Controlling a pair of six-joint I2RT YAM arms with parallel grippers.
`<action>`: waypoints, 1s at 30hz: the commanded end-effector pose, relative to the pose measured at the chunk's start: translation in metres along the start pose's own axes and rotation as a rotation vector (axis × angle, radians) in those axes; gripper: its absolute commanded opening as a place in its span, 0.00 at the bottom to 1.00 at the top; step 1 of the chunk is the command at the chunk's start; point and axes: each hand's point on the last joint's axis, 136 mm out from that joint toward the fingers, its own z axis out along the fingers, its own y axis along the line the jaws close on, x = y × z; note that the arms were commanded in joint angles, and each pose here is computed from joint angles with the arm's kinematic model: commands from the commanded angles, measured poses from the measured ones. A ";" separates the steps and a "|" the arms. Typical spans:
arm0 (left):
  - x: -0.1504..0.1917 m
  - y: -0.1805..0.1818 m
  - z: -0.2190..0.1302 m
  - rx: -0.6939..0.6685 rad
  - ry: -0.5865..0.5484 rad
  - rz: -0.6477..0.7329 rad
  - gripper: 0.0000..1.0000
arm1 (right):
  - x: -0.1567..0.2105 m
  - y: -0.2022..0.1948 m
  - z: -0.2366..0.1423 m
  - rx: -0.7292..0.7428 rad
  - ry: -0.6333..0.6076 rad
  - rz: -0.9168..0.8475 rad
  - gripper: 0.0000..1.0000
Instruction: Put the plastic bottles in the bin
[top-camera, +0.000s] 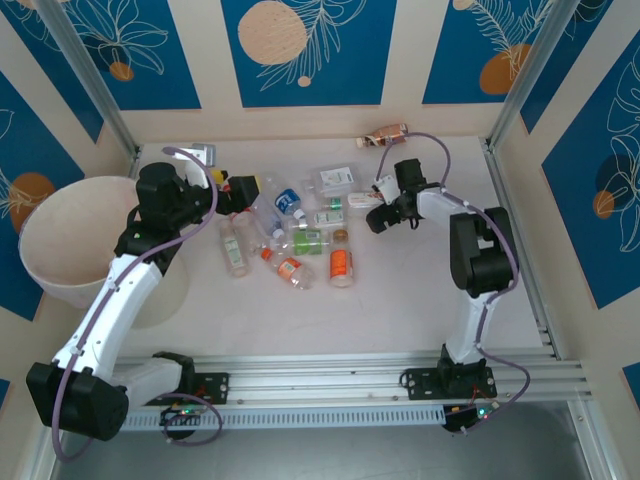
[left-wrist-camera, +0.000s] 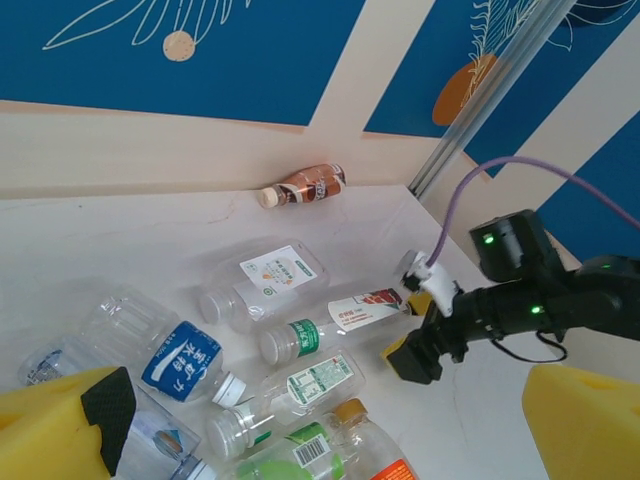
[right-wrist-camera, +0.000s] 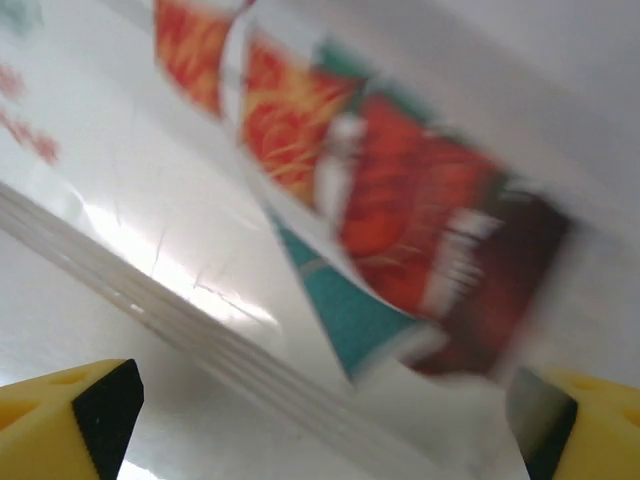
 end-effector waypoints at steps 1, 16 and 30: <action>0.007 -0.001 0.004 -0.002 0.014 0.015 1.00 | -0.035 0.008 -0.058 -0.062 -0.183 0.201 1.00; 0.018 0.017 0.006 -0.080 0.027 0.035 1.00 | -0.039 -0.002 -0.033 0.006 -0.024 1.537 1.00; 0.029 0.027 0.005 -0.113 0.032 0.086 1.00 | -0.033 -0.011 0.025 0.226 0.144 1.674 1.00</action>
